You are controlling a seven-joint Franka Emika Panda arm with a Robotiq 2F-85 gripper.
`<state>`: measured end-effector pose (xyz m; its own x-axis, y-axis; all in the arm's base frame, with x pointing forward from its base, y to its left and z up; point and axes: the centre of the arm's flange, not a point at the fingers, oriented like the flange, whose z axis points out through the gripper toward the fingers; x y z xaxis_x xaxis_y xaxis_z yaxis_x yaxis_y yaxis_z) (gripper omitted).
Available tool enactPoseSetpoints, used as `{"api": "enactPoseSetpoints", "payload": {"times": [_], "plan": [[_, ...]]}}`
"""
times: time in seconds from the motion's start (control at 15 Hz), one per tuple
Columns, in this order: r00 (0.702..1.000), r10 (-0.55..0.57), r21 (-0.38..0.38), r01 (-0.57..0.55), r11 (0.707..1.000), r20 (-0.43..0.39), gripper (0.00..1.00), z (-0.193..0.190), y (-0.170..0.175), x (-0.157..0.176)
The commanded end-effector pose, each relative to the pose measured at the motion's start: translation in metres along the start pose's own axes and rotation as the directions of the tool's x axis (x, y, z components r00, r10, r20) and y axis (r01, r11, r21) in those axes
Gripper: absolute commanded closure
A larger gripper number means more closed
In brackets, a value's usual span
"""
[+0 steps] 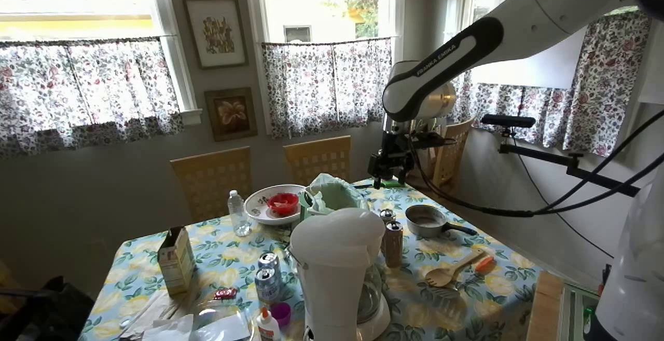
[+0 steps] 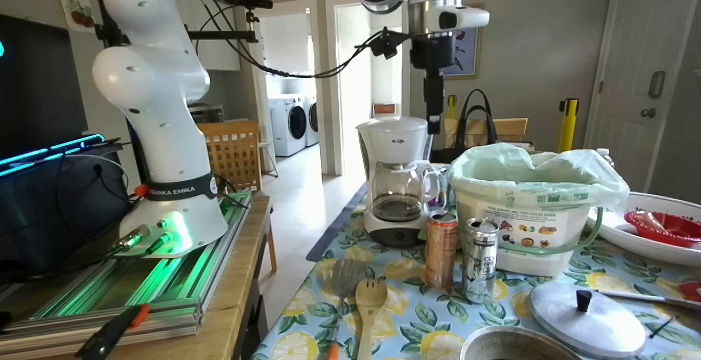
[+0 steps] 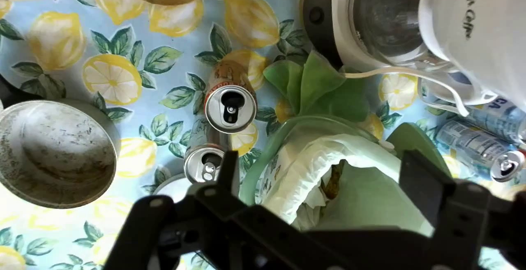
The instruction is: Put both cans into the bin
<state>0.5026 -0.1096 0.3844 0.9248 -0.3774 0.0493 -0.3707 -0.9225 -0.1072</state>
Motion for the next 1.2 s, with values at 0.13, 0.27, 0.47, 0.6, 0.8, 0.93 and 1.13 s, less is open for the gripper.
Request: {"api": "enactPoseSetpoints", "payload": {"times": [0.13, 0.27, 0.47, 0.6, 0.8, 0.93, 1.13], "plan": [[0.999, 0.003, -0.001, -0.003, 1.000, 0.041, 0.00, 0.042, 0.019, 0.024], [0.999, 0.016, -0.006, -0.016, 1.000, 0.040, 0.00, 0.053, 0.026, 0.029], [0.998, 0.031, -0.014, -0.030, 0.999, 0.051, 0.00, 0.067, 0.035, 0.033], [0.998, 0.036, -0.038, -0.034, 0.999, 0.055, 0.00, 0.061, 0.031, 0.020], [0.998, 0.035, -0.037, -0.033, 0.999, 0.054, 0.00, 0.060, 0.031, 0.020], [0.999, 0.019, -0.041, -0.017, 0.999, 0.044, 0.00, 0.062, 0.031, 0.022], [0.999, 0.020, -0.058, -0.018, 0.998, 0.042, 0.00, 0.081, 0.035, 0.026]]}}
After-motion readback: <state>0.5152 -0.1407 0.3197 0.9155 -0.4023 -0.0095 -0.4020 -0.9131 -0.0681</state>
